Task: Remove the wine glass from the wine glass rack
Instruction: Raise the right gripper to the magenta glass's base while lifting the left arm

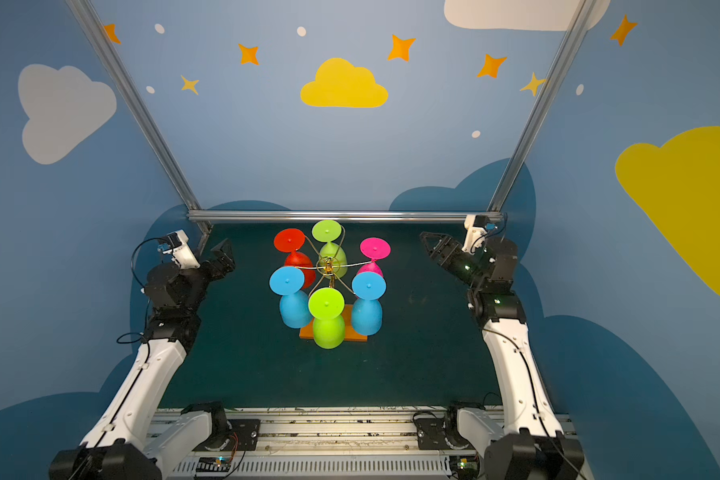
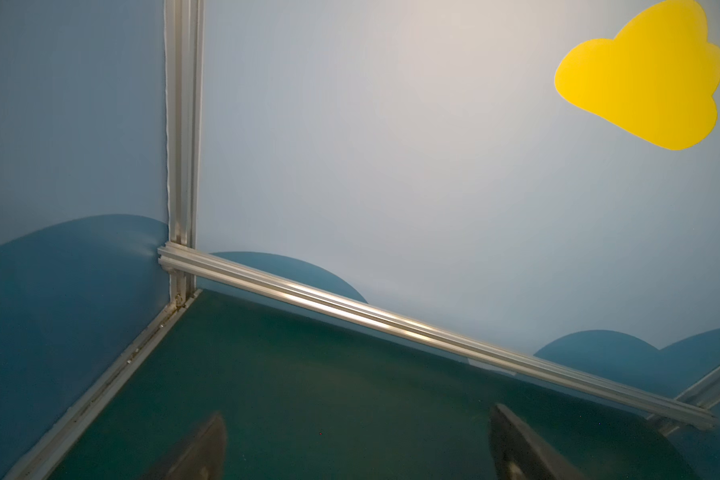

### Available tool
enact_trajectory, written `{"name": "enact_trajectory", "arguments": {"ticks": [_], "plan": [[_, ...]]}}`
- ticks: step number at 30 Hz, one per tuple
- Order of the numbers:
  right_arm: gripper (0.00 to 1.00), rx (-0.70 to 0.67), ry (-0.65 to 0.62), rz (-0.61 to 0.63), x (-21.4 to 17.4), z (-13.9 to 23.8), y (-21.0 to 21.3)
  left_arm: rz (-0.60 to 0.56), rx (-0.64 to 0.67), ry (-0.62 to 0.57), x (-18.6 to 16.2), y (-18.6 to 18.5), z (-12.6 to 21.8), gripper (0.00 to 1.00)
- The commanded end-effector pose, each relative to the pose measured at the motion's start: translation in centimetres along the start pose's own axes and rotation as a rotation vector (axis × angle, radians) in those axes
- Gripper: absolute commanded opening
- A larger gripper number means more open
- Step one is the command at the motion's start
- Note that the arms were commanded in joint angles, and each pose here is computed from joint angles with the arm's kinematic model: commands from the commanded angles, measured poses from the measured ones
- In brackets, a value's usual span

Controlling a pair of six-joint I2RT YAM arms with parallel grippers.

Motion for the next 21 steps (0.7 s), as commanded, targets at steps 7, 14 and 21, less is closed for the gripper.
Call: {"name": "enact_trajectory", "arguments": {"ticks": [7, 14, 21], "plan": [[0.66, 0.233, 0.231, -0.085, -1.3, -3.9, 3.7, -0.001, -0.076, -0.002, 0.8, -1.2, 1.6, 1.0], [0.58, 0.276, 0.261, -0.117, -1.9, -5.0, 4.4, 0.008, -0.079, -0.01, 0.9, -1.2, 1.8, 1.0], [0.53, 0.263, 0.287, -0.129, -2.9, -5.7, 4.5, 0.01, -0.083, -0.015, 1.0, -1.3, 2.0, 1.0]]}}
Point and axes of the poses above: each gripper's point midway between its finger pads, its own z axis back along the fingers, its own y axis along the line the jaws close on, x = y × z, the point moved 6 cm from there along z, back along the fingers, and after that the axes turned 5 degrees about z, right-handed, at the moved point
